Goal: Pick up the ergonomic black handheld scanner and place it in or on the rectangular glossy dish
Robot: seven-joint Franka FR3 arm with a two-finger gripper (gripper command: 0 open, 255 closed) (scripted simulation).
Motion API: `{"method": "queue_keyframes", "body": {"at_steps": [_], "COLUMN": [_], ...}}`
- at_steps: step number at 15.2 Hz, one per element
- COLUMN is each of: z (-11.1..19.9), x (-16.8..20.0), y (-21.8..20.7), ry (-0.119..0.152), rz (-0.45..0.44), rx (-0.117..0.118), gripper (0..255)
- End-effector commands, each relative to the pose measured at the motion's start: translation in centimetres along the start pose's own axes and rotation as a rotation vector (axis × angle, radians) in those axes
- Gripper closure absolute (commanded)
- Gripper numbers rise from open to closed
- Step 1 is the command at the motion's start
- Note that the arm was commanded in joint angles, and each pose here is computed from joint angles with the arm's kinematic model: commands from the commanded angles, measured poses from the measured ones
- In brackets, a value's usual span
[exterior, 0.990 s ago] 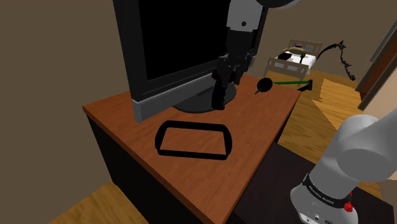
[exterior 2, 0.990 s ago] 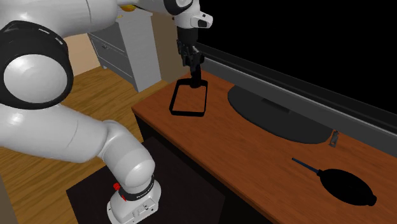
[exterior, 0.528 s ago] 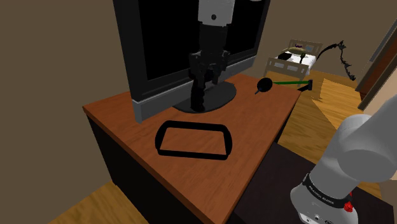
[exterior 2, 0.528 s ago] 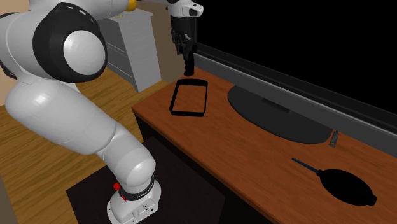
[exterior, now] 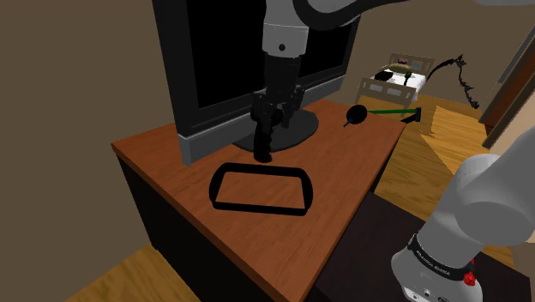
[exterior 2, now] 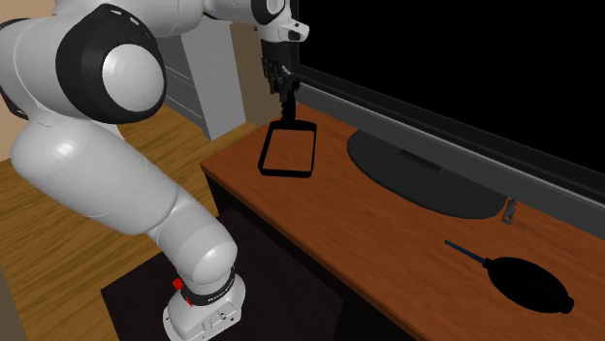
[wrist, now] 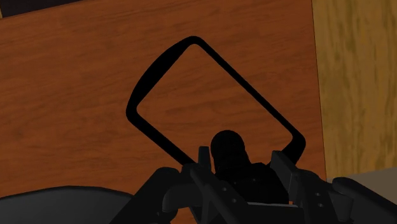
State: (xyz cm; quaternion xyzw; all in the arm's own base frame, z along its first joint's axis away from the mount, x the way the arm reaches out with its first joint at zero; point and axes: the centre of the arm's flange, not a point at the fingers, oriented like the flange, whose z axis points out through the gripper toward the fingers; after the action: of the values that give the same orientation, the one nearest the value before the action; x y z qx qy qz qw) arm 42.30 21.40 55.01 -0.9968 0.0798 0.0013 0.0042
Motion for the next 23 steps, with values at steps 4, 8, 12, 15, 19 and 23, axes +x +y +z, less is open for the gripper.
{"method": "queue_keyframes", "body": {"at_steps": [4, 8, 12, 15, 19, 23], "z": [2.6, 4.7, 6.8, 7.4, 7.4, 7.4], "x": [0.1, 0.1, 0.1, 0.1, 0.1, 0.1], "y": [-0.1, -0.1, -0.1, -0.1, -0.1, -0.1], "ry": [0.001, 0.001, 0.001, 0.001, 0.001, 0.001], "rz": [0.000, 0.000, 0.000, 0.000, 0.000, 0.000], "rx": [0.000, 0.000, 0.000, 0.000, 0.000, 0.000], "gripper": [255, 255, 255, 255, 255, 0]}}
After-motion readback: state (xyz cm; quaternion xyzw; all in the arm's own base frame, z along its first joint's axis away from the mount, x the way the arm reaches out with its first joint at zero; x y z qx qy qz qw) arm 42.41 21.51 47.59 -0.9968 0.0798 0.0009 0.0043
